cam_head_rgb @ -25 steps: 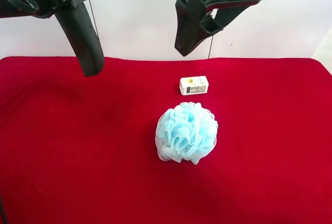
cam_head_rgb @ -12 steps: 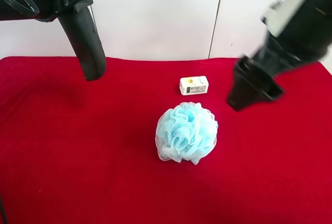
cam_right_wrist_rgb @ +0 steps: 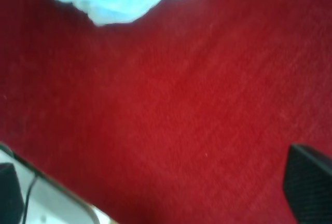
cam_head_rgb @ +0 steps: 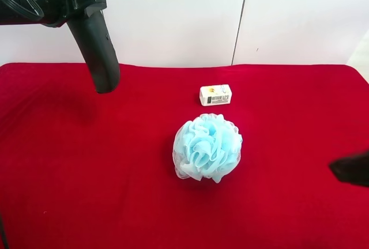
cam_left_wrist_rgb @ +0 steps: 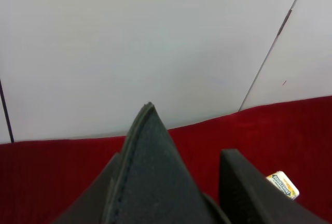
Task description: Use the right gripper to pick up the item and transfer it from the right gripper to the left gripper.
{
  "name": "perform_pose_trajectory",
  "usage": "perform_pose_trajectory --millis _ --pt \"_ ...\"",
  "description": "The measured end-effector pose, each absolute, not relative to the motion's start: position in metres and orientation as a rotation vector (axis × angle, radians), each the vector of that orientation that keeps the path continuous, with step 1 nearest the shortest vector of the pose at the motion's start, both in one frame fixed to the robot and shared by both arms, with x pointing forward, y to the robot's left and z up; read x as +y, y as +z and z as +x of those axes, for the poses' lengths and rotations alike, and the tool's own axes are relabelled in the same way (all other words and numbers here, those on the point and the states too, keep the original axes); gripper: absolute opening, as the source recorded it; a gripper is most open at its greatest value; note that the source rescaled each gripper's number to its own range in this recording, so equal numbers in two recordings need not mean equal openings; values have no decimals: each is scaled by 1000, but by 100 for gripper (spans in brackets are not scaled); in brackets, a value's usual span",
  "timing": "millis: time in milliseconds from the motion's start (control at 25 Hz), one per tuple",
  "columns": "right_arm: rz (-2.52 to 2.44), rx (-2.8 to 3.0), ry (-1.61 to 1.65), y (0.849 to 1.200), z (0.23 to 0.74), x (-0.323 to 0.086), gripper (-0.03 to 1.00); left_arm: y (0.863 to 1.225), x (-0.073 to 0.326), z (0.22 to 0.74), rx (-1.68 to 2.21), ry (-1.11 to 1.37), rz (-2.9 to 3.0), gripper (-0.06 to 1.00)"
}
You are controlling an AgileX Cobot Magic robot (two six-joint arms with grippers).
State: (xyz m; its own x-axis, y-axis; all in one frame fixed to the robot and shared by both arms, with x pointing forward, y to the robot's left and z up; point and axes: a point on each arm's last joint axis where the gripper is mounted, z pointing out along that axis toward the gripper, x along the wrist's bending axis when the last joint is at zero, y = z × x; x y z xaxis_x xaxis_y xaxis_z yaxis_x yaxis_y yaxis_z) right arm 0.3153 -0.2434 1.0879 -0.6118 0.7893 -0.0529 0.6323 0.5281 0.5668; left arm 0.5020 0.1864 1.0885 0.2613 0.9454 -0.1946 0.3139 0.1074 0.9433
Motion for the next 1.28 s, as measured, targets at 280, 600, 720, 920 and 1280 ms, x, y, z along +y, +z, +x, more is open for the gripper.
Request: perform_pose_trajectory --millis 280,600,720,920,1280 --pt "1160 2296 998 1062 265 -282 100 1088 186 502 1262 716 1431 0" --pt "1117 2156 1212 1046 243 -297 100 1088 186 502 1257 720 1437 0" --pt "1114 2151 1219 1046 243 -298 100 1088 186 502 1245 729 1452 0" --pt "1112 2148 1223 1046 243 -298 100 1087 184 501 1235 707 1478 0" --pt "1282 1929 1173 1046 236 -302 100 1075 203 506 1306 590 1553 0"
